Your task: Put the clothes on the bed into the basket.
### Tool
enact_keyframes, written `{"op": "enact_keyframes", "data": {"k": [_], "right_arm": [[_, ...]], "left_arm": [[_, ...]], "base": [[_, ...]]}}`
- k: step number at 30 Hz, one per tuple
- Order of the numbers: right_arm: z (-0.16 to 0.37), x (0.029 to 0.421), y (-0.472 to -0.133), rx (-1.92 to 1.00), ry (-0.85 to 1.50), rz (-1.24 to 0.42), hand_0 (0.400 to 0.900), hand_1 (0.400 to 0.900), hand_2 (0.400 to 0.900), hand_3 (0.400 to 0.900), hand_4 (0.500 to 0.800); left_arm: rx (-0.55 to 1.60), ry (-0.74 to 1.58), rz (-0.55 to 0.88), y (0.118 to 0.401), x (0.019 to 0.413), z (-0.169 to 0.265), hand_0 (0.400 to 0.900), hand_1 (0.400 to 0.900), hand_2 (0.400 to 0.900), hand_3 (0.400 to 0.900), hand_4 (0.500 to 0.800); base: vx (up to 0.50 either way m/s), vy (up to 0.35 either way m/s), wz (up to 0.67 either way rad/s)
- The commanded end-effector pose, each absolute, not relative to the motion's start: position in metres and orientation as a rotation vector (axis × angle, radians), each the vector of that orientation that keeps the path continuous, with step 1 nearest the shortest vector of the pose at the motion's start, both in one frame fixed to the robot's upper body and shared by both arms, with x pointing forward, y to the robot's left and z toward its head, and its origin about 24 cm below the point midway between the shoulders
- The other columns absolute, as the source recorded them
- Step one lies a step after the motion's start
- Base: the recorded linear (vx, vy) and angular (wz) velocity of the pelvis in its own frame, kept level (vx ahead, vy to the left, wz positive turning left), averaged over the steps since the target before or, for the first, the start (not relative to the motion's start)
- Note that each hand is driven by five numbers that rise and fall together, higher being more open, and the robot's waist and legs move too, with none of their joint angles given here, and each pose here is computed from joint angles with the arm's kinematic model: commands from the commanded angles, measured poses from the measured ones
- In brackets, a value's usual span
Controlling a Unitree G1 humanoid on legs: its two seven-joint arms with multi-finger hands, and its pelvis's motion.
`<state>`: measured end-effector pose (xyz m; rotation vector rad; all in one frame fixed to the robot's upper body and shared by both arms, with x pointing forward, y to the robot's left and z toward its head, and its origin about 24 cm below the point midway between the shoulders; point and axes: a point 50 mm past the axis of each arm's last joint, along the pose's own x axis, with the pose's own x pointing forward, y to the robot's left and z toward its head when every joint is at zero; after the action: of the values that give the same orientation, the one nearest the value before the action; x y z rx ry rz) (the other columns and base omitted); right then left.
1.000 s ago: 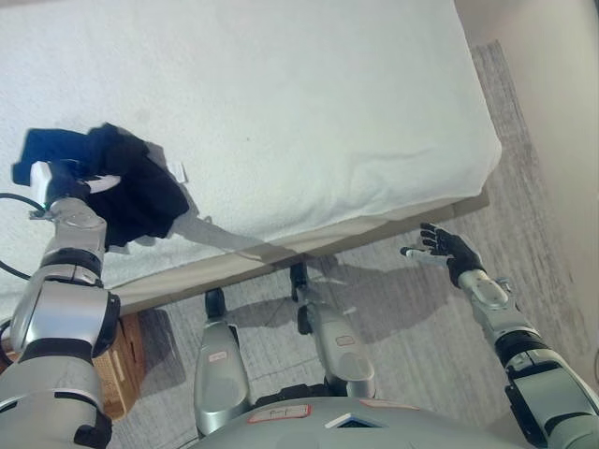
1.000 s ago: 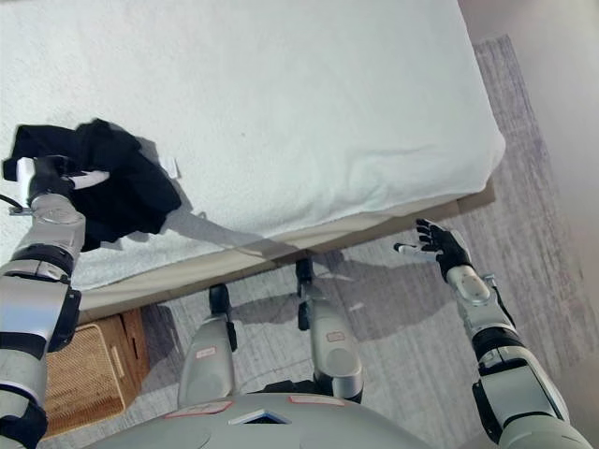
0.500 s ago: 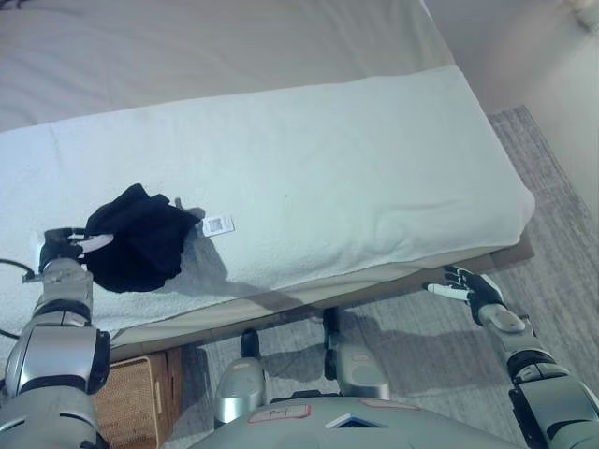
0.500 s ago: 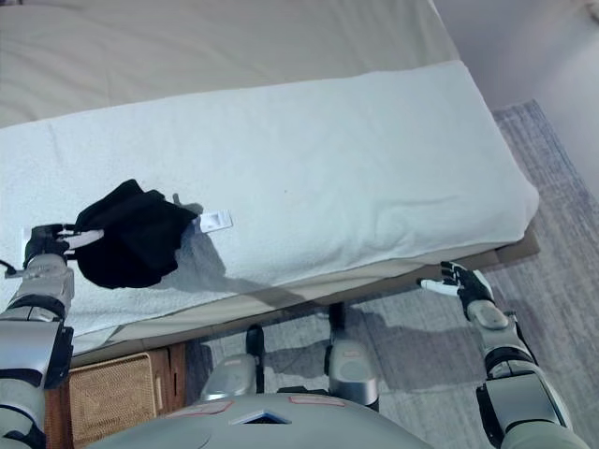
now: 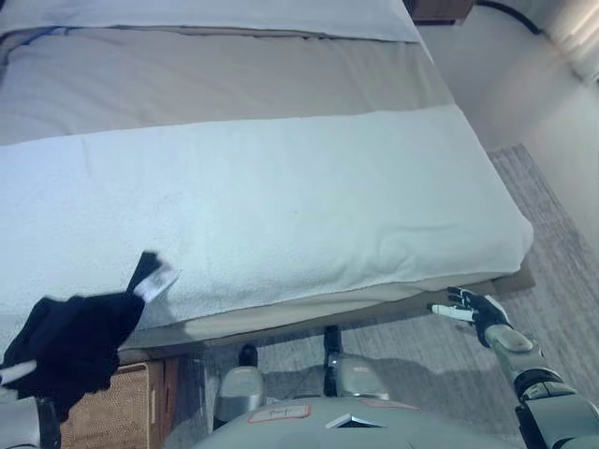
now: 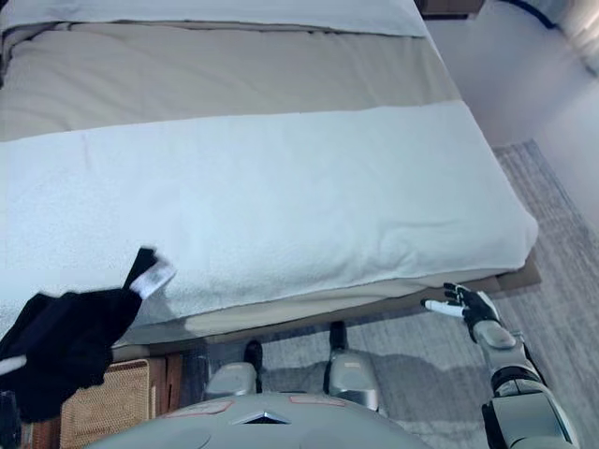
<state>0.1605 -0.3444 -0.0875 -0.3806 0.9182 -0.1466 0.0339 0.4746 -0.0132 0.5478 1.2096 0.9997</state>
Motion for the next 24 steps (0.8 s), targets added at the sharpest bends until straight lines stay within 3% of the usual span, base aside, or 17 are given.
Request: {"op": "enact_keyframes", "data": {"k": [1, 4, 8, 24], "right_arm": [[-0.055, 0.173, -0.377, -0.445, 0.814, -0.229, 0.9, 0.9, 0.9, 0.9, 0.8], [-0.052, 0.173, -0.38, -0.448, 0.81, -0.226, 0.9, 0.9, 0.9, 0.9, 0.8], [-0.052, 0.167, -0.384, -0.445, 0.825, -0.227, 0.9, 0.9, 0.9, 0.9, 0.8], [-0.04, 0.169, -0.398, -0.432, 0.817, -0.273, 0.9, 0.9, 0.9, 0.9, 0.8]], "left_arm": [[0.682, 1.35, 1.111, 0.499, -0.023, 0.025, 0.4, 0.4, 0.4, 0.4, 0.5], [0.627, 1.405, 1.182, 0.497, -0.054, 0.03, 0.4, 0.4, 0.4, 0.4, 0.5], [0.609, 1.396, 1.224, 0.499, -0.063, 0.035, 0.4, 0.4, 0.4, 0.4, 0.5], [0.603, 1.243, 1.241, 0.511, -0.035, 0.048, 0.4, 0.4, 0.4, 0.4, 0.5]], "base": [[-0.01, 0.039, 0.07], [-0.014, 0.034, 0.08], [-0.018, 0.011, 0.1], [-0.038, 0.005, 0.05]]}}
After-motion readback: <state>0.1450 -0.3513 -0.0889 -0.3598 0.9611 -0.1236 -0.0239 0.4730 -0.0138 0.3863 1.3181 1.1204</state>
